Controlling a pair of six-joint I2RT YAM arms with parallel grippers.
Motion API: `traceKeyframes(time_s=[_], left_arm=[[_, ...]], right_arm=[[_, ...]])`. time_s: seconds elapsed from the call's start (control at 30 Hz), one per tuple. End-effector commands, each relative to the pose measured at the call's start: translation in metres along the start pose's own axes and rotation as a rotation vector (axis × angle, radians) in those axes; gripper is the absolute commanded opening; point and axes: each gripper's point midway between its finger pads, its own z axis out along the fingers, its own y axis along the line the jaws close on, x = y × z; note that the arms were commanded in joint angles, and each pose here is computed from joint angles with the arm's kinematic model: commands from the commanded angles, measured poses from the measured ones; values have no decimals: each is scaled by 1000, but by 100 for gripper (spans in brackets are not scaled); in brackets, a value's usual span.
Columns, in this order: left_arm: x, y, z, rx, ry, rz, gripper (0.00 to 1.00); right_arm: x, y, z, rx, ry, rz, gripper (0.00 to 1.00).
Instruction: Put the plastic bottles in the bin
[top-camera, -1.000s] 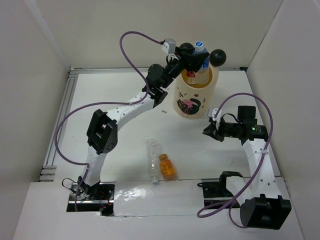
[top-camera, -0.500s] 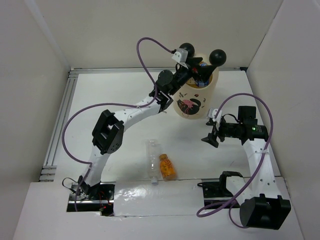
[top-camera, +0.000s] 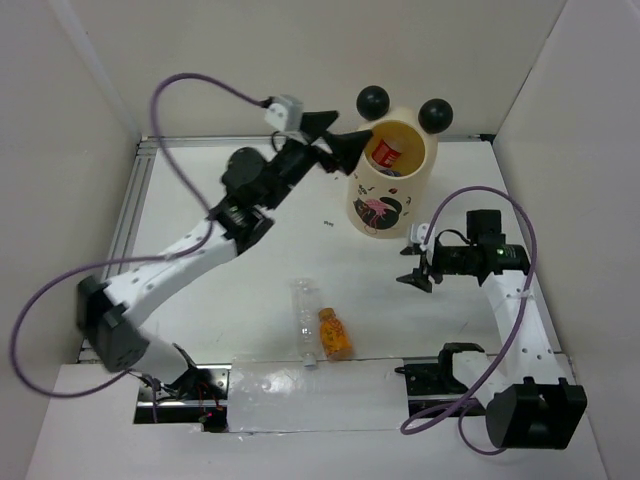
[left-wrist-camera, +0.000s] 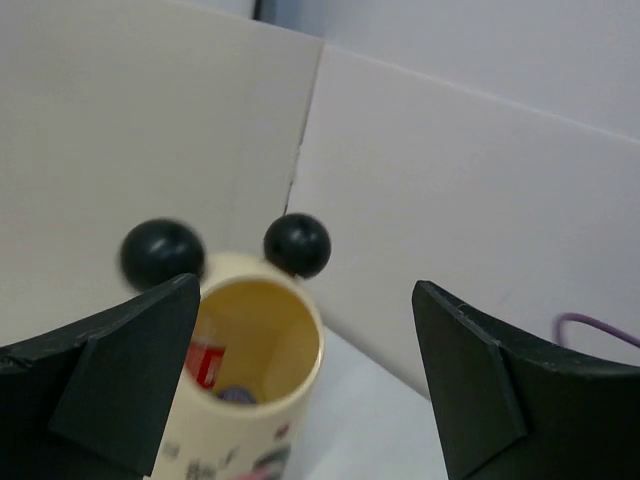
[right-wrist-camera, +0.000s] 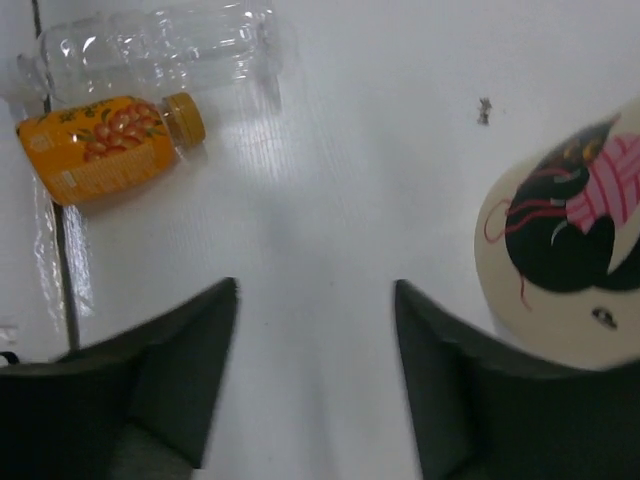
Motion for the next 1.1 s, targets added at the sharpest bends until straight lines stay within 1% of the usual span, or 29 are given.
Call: traceKeyframes(time_s=[0.0,0.03,0.07,0.1,0.13,0.17,0.2,0.23,0.27,0.3,0.33,0.37,0.4,0.43,0.47,0.5,0.53,0.57,0.67,0.7,0.73,0.77,0.83,0.87,0.9,1.0,1.07], left_arm=[[-10,25,-74,-181,148,14,100],[3,35,-95,-239,228,-1,100],[38,53,-132,-348,397,-7,100],[67,60,-163,-419,494,-69,100],[68,58,-188,-445,527,-107,100],[93,64,-223,-522,647,-133,100],[118,67,-250,-594,712,-216,100],[126,61,-266,-608,744,-256,100],[140,54,-280,-650,778,-336,100],[160,57,-305,-710,853,-345,100],[167,56,-314,-748,870,-365,100],[173,54,-322,-785,882,-372,100],[174,55,-329,-843,869,-425,100],[177,52,-335,-848,882,-436,100],[174,48,-337,-842,860,-444,100],[178,48,-345,-857,858,-459,100],[178,47,-349,-857,849,-465,100],[178,42,-350,-844,835,-481,100],[184,40,-373,-847,837,-502,100],[189,39,-382,-860,844,-511,100],[186,35,-386,-846,831,-531,100],[185,34,-393,-847,832,-521,100],[181,32,-401,-837,802,-547,100],[181,30,-405,-827,802,-547,100],[181,31,-407,-822,791,-543,100],[172,30,-409,-790,757,-560,100],[169,30,-411,-778,753,-555,100]], right_arm=[[-6,23,21,-128,-35,-43,57],[-3,24,29,-141,-23,-30,31],[-3,20,38,-129,-20,1,22],[-2,27,49,-161,9,-16,17],[-4,28,57,-168,23,-20,17],[-5,26,71,-156,37,52,19],[-6,36,90,-165,101,40,25],[-5,41,101,-164,136,71,33],[-6,41,119,-151,164,156,38],[-11,42,126,-152,158,200,47],[-17,41,131,-158,143,247,58],[-20,37,134,-141,146,345,70],[-29,30,142,-146,143,394,84],[-32,27,146,-144,147,434,88],[-35,21,154,-130,166,539,89],[-36,16,157,-120,172,591,97],[-39,14,161,-113,169,641,100],[-43,8,170,-70,177,763,100],[-47,6,182,-26,195,887,100],[-47,6,187,-19,199,963,100],[-43,4,189,4,211,1000,100],[-46,8,191,1,214,1041,100],[-33,18,194,18,265,1096,100],[-29,29,197,4,293,1120,100],[-33,39,200,-18,302,1116,100],[-21,59,209,-22,360,1151,100],[-22,68,217,-45,365,1139,100]])
